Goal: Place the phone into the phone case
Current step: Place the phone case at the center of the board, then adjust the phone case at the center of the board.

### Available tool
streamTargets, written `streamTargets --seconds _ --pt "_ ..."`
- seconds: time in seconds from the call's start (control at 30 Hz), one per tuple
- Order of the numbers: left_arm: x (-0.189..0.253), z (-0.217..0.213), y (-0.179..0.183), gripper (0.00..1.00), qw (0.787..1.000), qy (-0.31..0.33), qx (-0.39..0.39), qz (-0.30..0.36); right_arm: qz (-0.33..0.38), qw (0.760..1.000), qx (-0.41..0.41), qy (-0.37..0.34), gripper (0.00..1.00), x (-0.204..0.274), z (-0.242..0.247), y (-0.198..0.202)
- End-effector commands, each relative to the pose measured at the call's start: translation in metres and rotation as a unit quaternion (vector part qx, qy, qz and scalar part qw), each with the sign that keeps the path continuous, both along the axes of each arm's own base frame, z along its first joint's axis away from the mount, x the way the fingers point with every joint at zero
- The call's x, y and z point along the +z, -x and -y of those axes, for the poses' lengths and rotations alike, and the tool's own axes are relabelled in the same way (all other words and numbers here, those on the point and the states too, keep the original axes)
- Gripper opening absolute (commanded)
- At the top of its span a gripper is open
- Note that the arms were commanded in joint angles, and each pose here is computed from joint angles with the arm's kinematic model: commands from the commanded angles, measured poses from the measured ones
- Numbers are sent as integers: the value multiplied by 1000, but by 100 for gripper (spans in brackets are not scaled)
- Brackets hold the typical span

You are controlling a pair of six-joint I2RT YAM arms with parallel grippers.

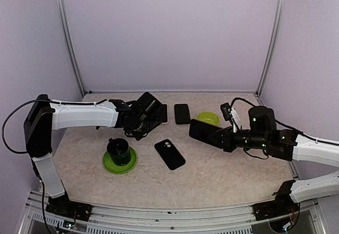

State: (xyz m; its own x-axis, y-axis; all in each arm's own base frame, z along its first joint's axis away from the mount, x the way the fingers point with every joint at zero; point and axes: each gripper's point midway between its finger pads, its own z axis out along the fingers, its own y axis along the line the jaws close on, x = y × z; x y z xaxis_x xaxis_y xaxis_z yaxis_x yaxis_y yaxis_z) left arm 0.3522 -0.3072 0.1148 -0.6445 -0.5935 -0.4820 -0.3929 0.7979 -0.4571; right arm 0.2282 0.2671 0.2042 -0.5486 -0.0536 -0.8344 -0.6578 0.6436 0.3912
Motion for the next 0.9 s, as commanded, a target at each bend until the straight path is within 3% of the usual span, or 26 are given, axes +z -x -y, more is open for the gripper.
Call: streamTargets --seconds 0.0,0.13,0.53,0.87 --pt "13 -14 -16 84 999 -30 -23 35 27 997 72 -12 0 7 -40 18" --pt "24 -19 -18 99 997 -48 -35 56 30 993 109 22 0 -9 -73 32" --pt "49 -32 -17 99 993 -51 -39 97 15 983 154 98 0 -58 -126 53" --pt "66 -21 -25 99 989 -43 -69 126 14 980 115 161 0 -80 -123 42"
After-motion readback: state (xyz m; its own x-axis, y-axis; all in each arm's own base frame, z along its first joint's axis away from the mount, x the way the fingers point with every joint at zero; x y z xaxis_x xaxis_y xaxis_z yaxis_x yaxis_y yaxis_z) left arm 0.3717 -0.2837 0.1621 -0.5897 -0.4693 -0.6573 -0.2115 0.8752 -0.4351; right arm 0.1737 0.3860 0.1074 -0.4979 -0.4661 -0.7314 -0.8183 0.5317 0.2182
